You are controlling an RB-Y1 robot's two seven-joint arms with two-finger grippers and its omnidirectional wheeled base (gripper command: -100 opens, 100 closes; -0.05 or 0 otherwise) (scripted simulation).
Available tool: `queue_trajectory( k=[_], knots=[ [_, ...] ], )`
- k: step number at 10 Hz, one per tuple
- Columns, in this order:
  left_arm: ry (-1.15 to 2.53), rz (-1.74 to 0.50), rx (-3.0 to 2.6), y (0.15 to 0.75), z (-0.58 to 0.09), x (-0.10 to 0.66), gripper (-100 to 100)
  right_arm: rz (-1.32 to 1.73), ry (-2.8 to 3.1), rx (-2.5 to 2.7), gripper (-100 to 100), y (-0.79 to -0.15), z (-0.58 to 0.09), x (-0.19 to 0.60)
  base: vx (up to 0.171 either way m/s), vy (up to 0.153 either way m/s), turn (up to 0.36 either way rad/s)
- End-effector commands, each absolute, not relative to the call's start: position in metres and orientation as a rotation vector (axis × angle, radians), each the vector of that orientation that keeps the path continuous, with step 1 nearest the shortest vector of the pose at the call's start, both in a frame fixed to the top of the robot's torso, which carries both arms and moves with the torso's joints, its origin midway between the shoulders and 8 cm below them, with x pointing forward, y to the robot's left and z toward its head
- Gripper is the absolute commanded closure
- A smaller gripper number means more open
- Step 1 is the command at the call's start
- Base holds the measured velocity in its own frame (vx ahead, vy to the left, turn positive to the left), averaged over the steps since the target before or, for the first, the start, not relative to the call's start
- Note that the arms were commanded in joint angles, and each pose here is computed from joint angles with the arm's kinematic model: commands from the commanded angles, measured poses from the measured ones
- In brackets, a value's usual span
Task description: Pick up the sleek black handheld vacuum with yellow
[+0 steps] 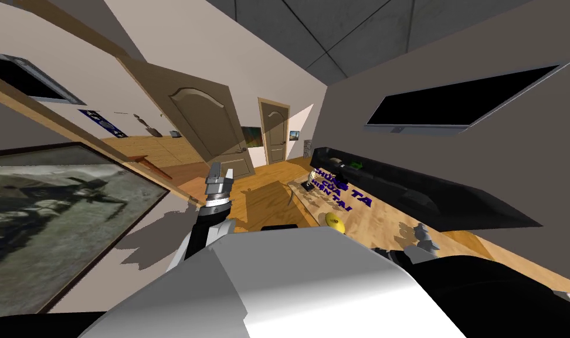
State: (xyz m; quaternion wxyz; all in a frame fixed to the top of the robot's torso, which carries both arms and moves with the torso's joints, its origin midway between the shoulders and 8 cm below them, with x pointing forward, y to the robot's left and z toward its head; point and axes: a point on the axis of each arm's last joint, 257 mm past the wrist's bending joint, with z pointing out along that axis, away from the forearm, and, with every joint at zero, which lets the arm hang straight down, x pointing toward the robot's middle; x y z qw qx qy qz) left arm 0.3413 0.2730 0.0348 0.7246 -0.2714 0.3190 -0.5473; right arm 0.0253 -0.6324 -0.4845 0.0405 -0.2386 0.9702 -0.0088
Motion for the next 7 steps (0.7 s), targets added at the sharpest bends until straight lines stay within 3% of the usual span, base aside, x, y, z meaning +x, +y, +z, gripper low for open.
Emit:
queue_trajectory(
  k=[1,3,4,5,7],
  knots=[
    [0.704,-1.208,-0.599,0.273,0.0348,0.3413,0,-0.03,2.986,-0.663,-100,-0.6314,-0.4902,0.0222,-0.176,-0.015,0.311],
    [0.704,-1.208,-0.599,0.273,0.0348,0.3413,0,-0.036,3.008,-0.543,-100,-0.6296,-0.5,0.0179,-0.207,-0.004,0.351],
    [0.704,-1.208,-0.599,0.273,0.0348,0.3413,0,-0.046,3.003,-0.585,-100,-0.635,-0.4933,0.0196,-0.092,0.004,0.074],
    [0.704,-1.207,-0.599,0.2731,0.0346,0.3413,0,-0.048,3.004,-0.574,100,-0.6353,-0.4935,0.02,-0.017,0.002,-0.017],
    [0.704,-1.207,-0.599,0.2731,0.0346,0.3412,0,-0.046,3.005,-0.575,100,-0.6347,-0.4938,0.0195,-0.004,0.002,0.0]
  ],
)
